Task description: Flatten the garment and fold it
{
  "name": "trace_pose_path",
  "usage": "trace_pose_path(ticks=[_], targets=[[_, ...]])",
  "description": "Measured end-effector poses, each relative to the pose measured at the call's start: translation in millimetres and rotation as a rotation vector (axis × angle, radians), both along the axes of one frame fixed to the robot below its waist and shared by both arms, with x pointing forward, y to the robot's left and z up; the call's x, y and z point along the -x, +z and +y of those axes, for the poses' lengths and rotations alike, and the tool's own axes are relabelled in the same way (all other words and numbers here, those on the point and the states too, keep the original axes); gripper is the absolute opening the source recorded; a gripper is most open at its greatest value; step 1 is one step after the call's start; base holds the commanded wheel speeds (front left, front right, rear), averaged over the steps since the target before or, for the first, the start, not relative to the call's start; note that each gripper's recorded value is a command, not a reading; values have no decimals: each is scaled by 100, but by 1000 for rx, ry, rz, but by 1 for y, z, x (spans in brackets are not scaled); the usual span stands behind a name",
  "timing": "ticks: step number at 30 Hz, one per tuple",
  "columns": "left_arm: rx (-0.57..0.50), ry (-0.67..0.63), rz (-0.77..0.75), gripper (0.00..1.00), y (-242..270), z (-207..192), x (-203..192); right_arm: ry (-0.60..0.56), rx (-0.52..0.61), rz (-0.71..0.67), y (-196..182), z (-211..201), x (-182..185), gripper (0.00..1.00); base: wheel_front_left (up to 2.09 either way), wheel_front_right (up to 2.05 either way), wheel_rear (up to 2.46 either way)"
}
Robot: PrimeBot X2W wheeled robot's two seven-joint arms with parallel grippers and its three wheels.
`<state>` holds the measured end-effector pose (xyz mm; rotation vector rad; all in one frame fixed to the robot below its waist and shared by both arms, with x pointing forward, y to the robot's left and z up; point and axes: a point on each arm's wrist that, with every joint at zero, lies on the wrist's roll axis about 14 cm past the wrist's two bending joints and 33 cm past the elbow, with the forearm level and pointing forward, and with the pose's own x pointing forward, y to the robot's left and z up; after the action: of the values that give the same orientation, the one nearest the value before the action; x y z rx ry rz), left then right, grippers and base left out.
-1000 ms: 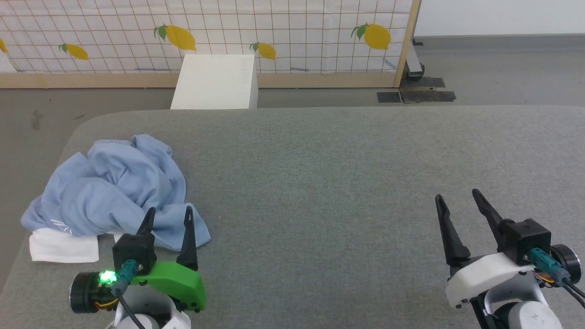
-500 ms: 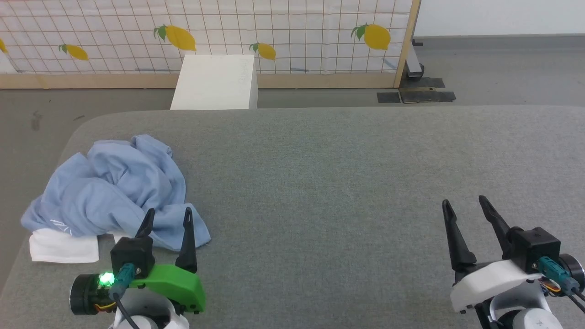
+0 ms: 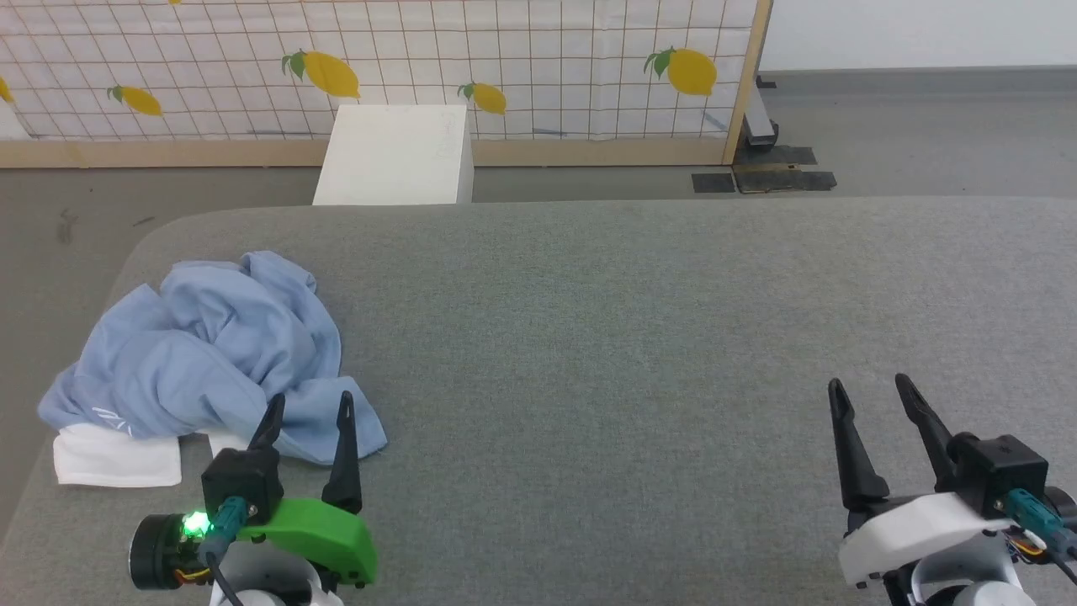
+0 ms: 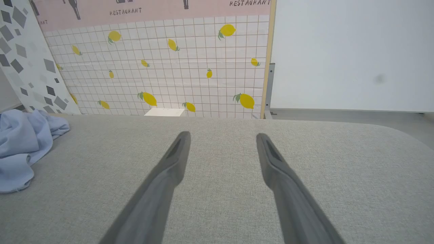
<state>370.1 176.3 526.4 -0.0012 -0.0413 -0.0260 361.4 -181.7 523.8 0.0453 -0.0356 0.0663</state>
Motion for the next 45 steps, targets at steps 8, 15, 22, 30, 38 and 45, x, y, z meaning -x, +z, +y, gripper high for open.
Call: trace_pose_path(ticks=[8, 15, 22, 30, 38, 45], targets=[[9, 2, 2, 100, -4, 1, 2, -12, -13, 5, -5, -4, 3, 100, 0, 0, 0], [26, 0, -2, 100, -5, 2, 2, -24, -29, 1, -6, -8, 5, 100, 0, 0, 0], [31, 3, -3, 100, -8, 3, 3, -34, -37, 3, -10, -10, 8, 100, 0, 0, 0], [37, -1, -3, 100, -11, 4, 6, -43, -48, -7, -10, -13, 10, 100, 0, 0, 0], [41, 7, -5, 100, -13, 7, 8, -33, -43, -5, -13, -10, 11, 100, 0, 0, 0], [50, 39, -8, 100, -15, 18, 14, 11, -29, -15, -13, 4, 5, 100, 0, 0, 0]])
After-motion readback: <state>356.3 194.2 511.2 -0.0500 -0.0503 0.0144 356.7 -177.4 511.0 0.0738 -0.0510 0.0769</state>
